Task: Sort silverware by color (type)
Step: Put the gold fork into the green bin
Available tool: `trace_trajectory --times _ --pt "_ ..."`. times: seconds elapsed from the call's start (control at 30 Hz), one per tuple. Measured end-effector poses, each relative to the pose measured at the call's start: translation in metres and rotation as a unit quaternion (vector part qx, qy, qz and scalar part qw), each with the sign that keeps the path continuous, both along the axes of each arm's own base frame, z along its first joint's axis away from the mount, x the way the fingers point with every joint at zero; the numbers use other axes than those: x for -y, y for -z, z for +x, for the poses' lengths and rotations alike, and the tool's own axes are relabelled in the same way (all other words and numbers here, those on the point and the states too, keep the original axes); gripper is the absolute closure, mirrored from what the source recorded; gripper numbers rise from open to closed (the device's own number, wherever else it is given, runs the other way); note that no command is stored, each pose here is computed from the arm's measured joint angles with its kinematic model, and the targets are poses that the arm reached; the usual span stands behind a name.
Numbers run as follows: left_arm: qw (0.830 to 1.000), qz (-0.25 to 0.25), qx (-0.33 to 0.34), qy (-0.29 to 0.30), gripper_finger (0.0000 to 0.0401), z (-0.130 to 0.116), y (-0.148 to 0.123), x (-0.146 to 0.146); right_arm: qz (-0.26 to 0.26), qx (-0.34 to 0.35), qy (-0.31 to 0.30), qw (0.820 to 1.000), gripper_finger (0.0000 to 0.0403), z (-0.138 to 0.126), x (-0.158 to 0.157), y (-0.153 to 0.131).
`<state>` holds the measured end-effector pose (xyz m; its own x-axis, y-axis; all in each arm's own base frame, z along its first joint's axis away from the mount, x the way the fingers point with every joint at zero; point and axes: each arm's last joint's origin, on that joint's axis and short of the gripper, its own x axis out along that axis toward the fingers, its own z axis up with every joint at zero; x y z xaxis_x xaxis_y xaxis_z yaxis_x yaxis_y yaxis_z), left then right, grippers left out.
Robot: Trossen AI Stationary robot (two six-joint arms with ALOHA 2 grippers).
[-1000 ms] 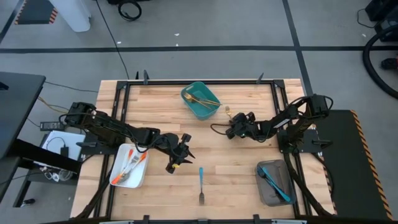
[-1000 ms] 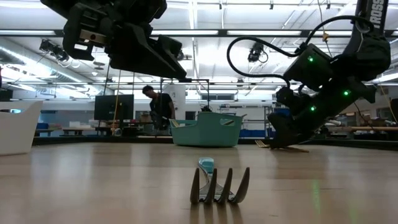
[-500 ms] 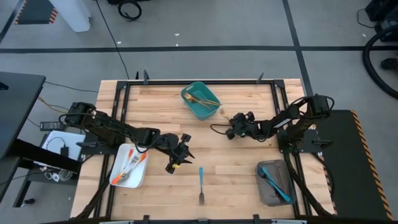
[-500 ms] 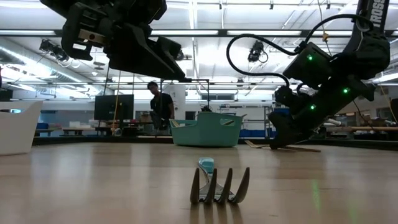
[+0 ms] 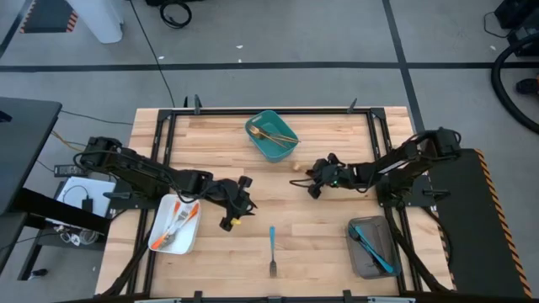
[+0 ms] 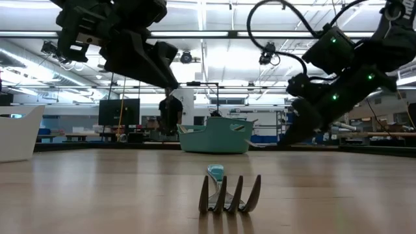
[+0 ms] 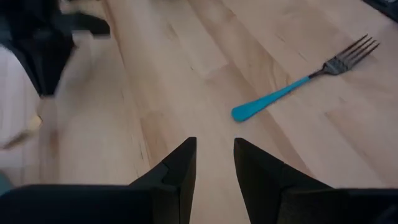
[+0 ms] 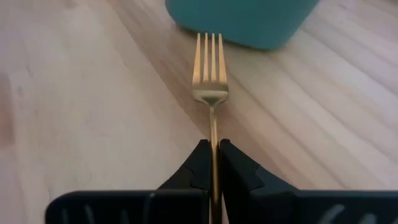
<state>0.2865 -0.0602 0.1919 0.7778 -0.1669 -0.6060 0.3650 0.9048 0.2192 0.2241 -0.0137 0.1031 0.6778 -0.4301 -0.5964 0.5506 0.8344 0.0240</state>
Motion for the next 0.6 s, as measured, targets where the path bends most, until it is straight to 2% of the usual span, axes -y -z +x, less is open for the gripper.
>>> trace_trajectory --times 0.17,0.6 --pt "1.0 -0.01 -0.023 -0.013 0.0285 -0.001 0.004 -0.001 -0.005 0.015 -0.019 1.0 0.038 0.007 -0.001 -0.01" --pt "0.998 -0.025 -0.046 -0.028 0.0285 -0.004 0.008 -0.001 -0.043 0.009 -0.073 0.996 0.038 0.048 -0.004 -0.053"
